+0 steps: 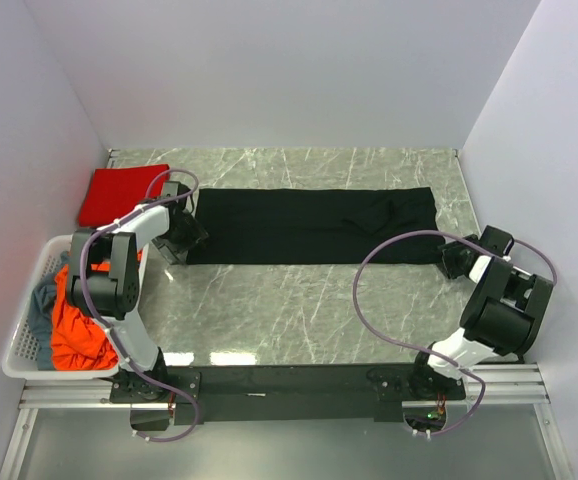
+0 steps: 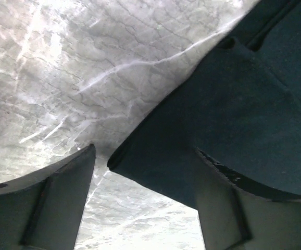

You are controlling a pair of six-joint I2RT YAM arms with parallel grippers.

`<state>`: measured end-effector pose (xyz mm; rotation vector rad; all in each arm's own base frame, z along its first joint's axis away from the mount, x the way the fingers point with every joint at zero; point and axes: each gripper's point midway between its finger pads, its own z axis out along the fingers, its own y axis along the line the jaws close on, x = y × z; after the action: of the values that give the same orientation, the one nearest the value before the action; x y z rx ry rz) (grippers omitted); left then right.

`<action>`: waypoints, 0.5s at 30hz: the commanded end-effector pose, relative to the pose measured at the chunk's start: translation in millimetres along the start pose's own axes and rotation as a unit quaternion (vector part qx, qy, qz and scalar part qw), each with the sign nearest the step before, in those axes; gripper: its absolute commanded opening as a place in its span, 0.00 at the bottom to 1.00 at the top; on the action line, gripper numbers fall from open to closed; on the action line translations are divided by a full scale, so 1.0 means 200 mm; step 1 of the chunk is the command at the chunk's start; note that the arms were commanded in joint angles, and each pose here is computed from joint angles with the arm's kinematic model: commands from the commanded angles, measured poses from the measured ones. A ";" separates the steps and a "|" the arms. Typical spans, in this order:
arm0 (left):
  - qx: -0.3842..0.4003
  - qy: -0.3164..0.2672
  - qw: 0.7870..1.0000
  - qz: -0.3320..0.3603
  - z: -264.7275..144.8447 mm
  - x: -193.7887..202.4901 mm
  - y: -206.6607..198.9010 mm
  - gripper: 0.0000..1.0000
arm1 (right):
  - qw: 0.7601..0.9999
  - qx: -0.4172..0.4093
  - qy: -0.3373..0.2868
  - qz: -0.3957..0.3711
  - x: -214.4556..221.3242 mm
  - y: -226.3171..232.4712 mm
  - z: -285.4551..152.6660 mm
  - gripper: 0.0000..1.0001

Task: Fold and stack the t-shirts
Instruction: Fold the tshirt

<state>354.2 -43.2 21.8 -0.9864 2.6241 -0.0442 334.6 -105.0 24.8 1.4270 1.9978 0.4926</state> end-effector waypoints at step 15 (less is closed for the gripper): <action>-0.035 0.064 0.997 0.023 0.07 0.19 0.11 0.01 | 0.997 0.070 -0.035 -0.004 -0.20 -0.03 0.03 0.00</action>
<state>354.8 -45.8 17.5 -0.9634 2.6465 -0.0449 335.4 -118.1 15.4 1.5024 2.0501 0.4136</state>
